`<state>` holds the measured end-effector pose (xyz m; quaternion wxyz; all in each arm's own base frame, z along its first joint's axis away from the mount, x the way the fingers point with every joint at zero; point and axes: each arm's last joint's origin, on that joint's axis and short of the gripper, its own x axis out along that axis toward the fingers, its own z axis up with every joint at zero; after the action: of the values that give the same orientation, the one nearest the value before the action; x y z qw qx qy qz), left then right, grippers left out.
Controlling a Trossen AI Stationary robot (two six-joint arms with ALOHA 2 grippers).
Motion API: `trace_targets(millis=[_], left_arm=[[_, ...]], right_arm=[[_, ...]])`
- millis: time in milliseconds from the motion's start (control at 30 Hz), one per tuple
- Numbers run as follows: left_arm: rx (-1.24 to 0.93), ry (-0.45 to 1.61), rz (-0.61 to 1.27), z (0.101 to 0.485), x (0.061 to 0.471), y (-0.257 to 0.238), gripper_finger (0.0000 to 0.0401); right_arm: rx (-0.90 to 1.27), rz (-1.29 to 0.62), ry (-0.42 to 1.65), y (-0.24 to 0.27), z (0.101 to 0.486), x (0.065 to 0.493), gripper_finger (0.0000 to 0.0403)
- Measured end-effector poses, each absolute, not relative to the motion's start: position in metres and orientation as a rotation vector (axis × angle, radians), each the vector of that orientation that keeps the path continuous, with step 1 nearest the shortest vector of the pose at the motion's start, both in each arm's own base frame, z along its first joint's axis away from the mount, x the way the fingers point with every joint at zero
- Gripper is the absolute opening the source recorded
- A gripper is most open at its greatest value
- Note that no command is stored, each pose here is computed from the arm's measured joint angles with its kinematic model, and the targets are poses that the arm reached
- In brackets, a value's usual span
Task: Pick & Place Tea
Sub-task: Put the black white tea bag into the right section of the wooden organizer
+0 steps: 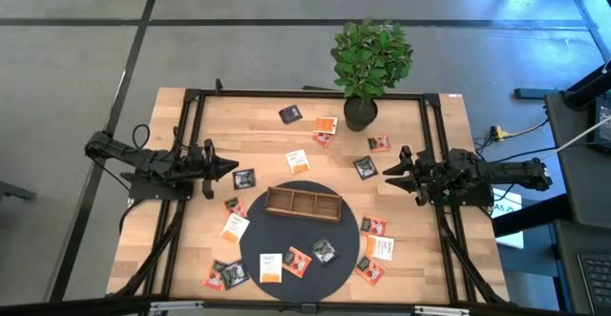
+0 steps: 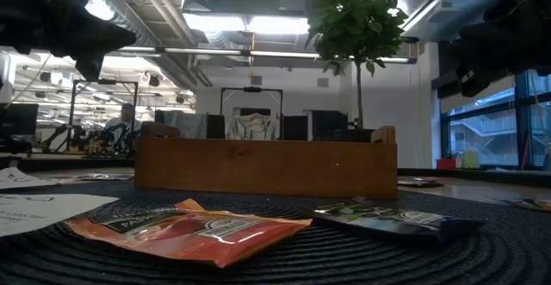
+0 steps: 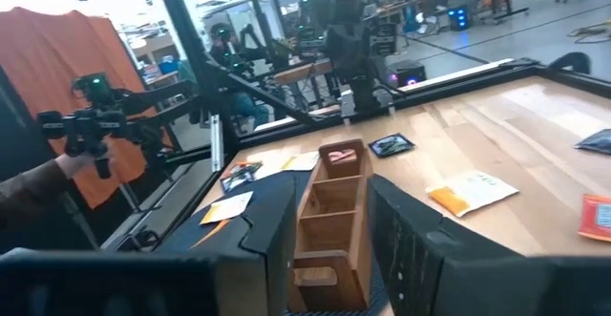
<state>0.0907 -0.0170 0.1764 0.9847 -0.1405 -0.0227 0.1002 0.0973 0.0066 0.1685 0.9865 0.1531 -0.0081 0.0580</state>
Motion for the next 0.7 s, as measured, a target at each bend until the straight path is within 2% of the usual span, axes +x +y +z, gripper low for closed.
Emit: trace_targets(millis=[233,433,700], left_arm=[[-0.266,-0.043,0.208,0.176,0.091,-0.017,0.0013],[-0.257,-0.04,0.182,0.176,0.091,-0.018,0.0016],[-0.209,-0.139,0.145,0.188,0.09,-0.018,0.0056]], right_arm=[[0.286,0.054,-0.025,0.005,0.168,0.097,0.0166],[0.381,0.005,-0.032,0.003,0.168,0.097,0.0192],[0.312,-0.007,-0.036,0.003,0.169,0.097,0.0232]])
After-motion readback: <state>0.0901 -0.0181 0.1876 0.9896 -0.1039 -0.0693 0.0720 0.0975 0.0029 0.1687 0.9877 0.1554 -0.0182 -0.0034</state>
